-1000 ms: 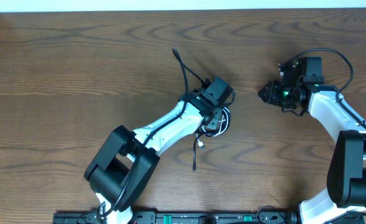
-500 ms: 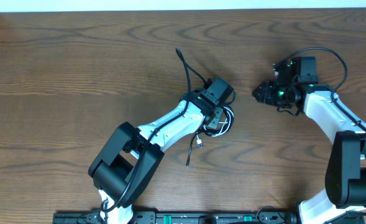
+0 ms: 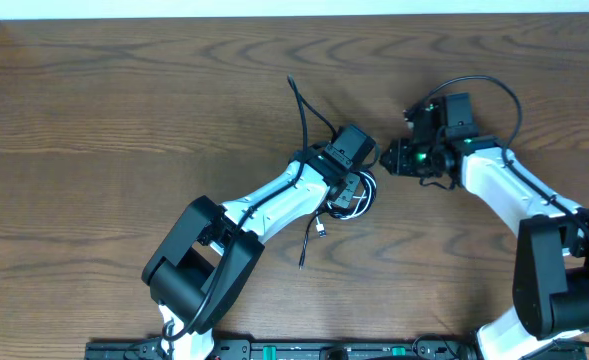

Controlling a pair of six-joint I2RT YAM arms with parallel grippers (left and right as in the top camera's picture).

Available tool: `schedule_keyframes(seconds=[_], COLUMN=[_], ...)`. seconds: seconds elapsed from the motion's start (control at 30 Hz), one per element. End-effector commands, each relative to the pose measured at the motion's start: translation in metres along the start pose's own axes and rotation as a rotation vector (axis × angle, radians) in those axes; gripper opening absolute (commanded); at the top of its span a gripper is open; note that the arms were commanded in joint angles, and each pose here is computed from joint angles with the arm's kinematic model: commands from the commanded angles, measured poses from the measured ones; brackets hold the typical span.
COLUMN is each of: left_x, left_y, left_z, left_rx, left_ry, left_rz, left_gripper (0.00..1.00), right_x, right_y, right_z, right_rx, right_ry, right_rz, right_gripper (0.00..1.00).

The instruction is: Untangle cables

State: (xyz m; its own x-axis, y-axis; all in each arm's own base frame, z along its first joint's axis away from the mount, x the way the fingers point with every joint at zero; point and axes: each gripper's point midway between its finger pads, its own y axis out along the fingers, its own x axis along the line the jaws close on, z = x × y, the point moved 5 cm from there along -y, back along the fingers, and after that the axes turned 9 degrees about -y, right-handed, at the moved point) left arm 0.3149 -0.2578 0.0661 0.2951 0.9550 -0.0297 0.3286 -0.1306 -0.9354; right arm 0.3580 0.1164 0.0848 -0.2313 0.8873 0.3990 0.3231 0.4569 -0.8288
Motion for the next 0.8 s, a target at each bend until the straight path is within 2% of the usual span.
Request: schedule_keyframes(seconds=[0.0,0.43,0.63,0.7,0.77], left_x=[0.003,0.003,0.014,0.017,0.019], left_y=[0.008,0.010,0.012,0.012,0.013], left_z=[0.007,0.008,0.004,0.003,0.002], left_rx=[0.016,0.009,0.016,0.037,0.063], left_ry=[0.003,-0.008,-0.099,-0.122,-0.149], left_rz=[0.000,0.004,0.006,0.050,0.110], left_gripper=[0.25,0.25,0.31,0.36,0.37], right_x=[0.012,0.020,0.012,0.012,0.011], right_y=[0.002,0.009,0.009,0.009,0.009], right_z=[0.002,0.013,0.018,0.017,0.017], right_rx=[0.008,0.050,0.058,0.055,0.053], right_ry=[-0.032,-0.059,-0.050,-0.049,-0.049], right_rz=[-0.007,0.029,0.073,0.073,0.073], right_gripper=[0.36,0.41,0.43,0.44,0.44])
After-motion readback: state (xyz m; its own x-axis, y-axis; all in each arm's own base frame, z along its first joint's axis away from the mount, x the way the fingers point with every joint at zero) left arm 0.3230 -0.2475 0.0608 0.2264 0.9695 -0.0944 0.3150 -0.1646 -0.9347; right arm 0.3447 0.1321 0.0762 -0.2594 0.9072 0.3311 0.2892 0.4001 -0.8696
